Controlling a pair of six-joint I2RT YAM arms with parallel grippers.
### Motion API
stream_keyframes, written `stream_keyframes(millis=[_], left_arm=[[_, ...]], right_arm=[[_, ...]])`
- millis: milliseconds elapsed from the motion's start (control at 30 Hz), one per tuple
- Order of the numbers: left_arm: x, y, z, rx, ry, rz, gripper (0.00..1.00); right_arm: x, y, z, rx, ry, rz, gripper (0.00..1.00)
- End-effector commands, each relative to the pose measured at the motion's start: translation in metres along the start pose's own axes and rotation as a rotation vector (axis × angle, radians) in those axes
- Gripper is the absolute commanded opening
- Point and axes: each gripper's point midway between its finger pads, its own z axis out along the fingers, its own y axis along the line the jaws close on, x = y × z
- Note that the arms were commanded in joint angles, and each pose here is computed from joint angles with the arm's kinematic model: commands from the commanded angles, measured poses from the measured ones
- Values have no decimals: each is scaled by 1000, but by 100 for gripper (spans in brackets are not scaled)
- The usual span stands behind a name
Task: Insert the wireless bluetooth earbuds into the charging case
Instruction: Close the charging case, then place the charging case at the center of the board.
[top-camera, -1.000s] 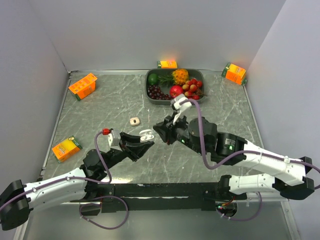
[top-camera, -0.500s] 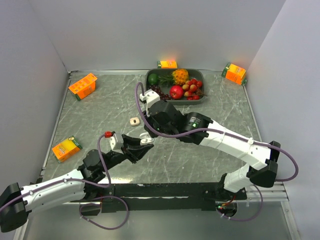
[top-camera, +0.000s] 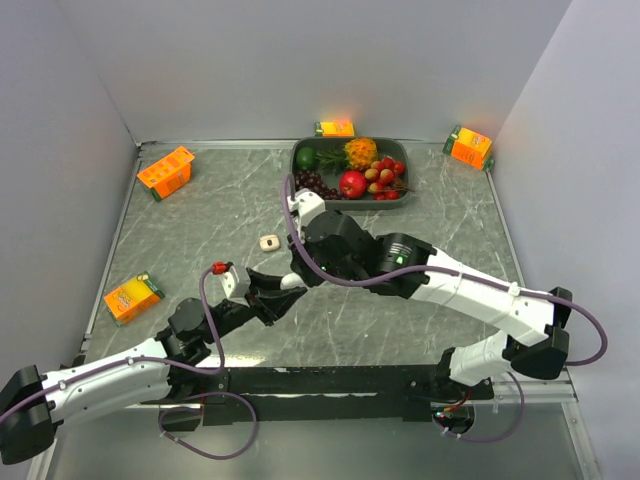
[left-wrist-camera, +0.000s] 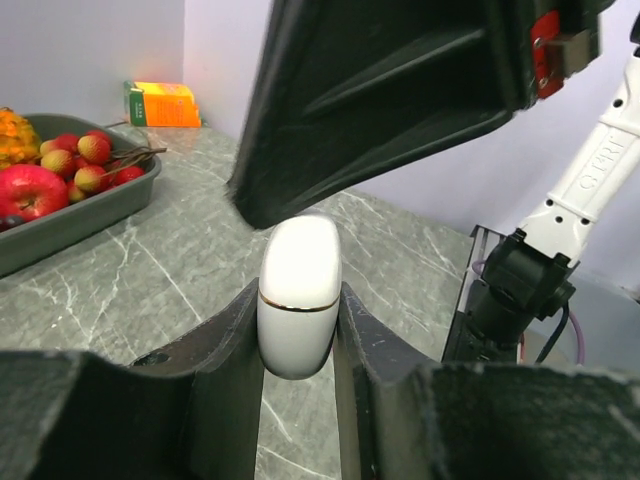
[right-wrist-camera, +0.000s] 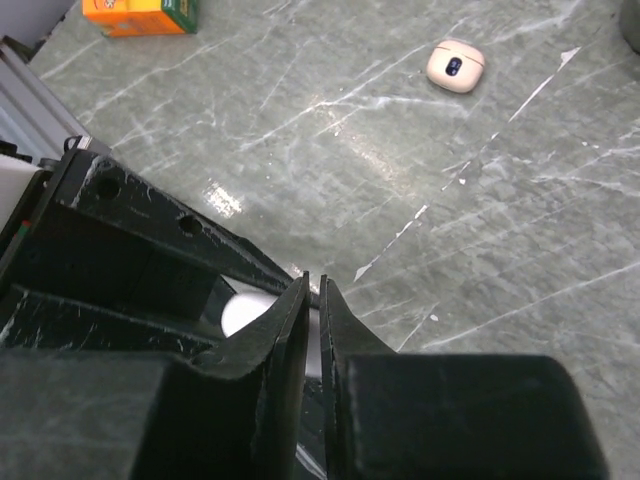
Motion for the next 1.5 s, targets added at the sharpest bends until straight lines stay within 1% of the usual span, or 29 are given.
stream_keyframes(millis=[0, 33, 67, 100, 133, 167, 200, 233, 267, 300, 367, 433, 567, 600, 800, 867, 967, 1100, 1167, 1200, 1300, 1400, 1467], left_arm=[[-23, 4, 8, -38, -65, -23, 1], [-12, 9, 8, -65, -22, -39, 1], [-3, 9, 9, -76, 13, -88, 1], [8, 23, 14, -144, 57, -119, 1], [20, 27, 16, -157, 110, -155, 1], [38, 31, 16, -186, 185, -234, 1], [56, 45, 24, -233, 257, -277, 1], [67, 49, 27, -245, 304, -320, 1], [80, 46, 30, -235, 364, -401, 1], [99, 58, 38, -258, 423, -447, 1], [121, 61, 50, -249, 484, -547, 2], [131, 73, 57, -279, 497, -597, 4], [165, 97, 77, -328, 600, -695, 8], [173, 103, 76, -353, 630, -714, 8], [200, 130, 83, -454, 705, -738, 7], [212, 135, 81, -480, 746, -744, 8], [224, 142, 77, -508, 776, -762, 13], [234, 146, 72, -531, 803, -792, 17], [238, 147, 69, -539, 816, -801, 22], [239, 146, 68, -540, 821, -803, 27], [241, 146, 62, -555, 846, -803, 34], [242, 147, 51, -582, 887, -773, 38], [236, 149, 45, -602, 887, -753, 41]], right_arm=[[-16, -16, -35, 46, -105, 79, 21], [-23, -26, -41, 80, -150, 101, 23], [-28, -37, -45, 97, -180, 143, 28], [-29, -46, -52, 102, -220, 177, 29], [-28, -51, -54, 97, -228, 201, 30], [-26, -56, -54, 95, -230, 233, 31], [-20, -69, -51, 120, -225, 264, 31], [-15, -72, -50, 124, -219, 280, 31], [-11, -74, -48, 128, -215, 305, 31], [0, -80, -45, 143, -201, 316, 31], [6, -82, -44, 146, -207, 344, 32], [15, -86, -47, 151, -213, 356, 33], [26, -93, -55, 164, -212, 364, 34], [29, -94, -54, 166, -208, 365, 34], [37, -95, -57, 154, -209, 364, 35], [39, -94, -59, 147, -208, 362, 36], [43, -96, -59, 146, -206, 359, 36], [46, -99, -63, 150, -212, 358, 37], [45, -100, -67, 150, -225, 360, 37], [46, -100, -68, 151, -223, 358, 38], [45, -102, -71, 153, -233, 357, 38], [44, -104, -73, 161, -237, 360, 39], [46, -105, -74, 165, -237, 356, 39]])
